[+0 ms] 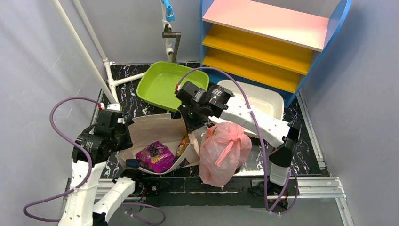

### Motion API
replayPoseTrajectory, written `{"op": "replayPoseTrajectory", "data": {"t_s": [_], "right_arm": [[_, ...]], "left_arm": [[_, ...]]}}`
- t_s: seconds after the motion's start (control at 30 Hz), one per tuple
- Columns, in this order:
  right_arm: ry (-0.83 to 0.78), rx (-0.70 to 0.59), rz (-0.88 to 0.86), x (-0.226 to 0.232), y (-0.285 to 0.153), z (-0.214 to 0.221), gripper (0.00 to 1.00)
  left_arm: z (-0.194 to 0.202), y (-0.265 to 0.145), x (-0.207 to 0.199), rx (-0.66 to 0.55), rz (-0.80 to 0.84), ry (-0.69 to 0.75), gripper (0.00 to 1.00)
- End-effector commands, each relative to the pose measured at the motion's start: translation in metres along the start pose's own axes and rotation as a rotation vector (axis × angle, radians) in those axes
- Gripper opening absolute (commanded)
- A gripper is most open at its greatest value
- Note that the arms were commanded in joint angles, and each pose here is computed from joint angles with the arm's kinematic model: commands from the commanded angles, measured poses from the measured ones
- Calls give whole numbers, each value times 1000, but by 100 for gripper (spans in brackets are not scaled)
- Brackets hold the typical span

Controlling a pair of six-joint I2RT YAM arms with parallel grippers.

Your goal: Place the food into the grocery bag and tie it

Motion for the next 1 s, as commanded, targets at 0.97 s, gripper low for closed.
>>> {"op": "replayPoseTrajectory", "data": {"t_s": [0.97], "right_arm": [[-183, -528, 186, -96, -47, -136, 27]], "left_arm": [[-22, -21, -60, 20, 426, -149, 5]]}}
Point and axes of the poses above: each gripper's point midway between its finger pads, its own y axis out along the fingers, its own x axis along the line the jaws close on, z = x × y, the point moved 6 cm from there along -y, back along the fingers, and after that the axes turned 4 degrees about -y, right-handed, at the moved point
